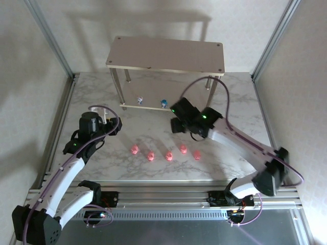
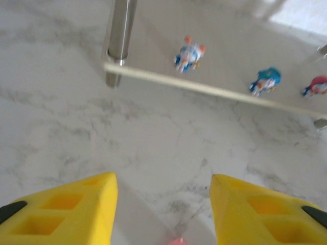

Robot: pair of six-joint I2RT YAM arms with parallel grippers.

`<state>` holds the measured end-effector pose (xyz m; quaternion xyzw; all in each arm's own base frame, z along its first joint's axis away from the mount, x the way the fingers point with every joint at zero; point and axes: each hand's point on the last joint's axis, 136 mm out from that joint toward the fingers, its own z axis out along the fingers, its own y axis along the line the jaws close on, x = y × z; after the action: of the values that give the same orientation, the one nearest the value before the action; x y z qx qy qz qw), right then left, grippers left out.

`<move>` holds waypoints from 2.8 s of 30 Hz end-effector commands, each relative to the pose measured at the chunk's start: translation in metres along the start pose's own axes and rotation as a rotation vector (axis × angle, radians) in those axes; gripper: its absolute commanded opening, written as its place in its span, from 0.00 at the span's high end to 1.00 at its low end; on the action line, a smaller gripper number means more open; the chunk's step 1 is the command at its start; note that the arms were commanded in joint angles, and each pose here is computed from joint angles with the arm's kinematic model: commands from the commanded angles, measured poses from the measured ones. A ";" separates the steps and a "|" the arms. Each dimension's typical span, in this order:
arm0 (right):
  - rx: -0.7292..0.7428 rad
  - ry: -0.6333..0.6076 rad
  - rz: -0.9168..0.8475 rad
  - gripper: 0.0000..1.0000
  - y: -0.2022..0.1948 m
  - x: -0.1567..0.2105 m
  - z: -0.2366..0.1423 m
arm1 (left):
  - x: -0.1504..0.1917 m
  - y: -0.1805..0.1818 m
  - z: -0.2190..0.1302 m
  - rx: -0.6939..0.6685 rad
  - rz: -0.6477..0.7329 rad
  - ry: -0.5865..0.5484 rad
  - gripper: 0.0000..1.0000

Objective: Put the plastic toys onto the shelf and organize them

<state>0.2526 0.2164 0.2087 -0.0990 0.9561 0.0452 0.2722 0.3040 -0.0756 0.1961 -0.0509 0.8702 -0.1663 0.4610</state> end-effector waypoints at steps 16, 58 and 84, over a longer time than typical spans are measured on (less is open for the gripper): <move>0.144 0.369 0.191 0.47 -0.045 0.165 0.050 | -0.028 -0.036 -0.005 0.028 -0.012 -0.054 0.49; 0.203 0.349 0.124 0.99 -0.061 0.130 0.120 | -0.030 -0.034 0.008 -0.008 0.014 -0.020 0.50; 0.135 -0.271 0.033 0.95 -0.111 -0.203 -0.105 | -0.129 -0.090 -0.005 0.079 0.081 -0.102 0.50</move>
<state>0.3887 0.1274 0.4116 -0.0313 0.9028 -0.0016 0.4289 0.3710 -0.1241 0.3214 -0.0198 0.8396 -0.1805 0.5120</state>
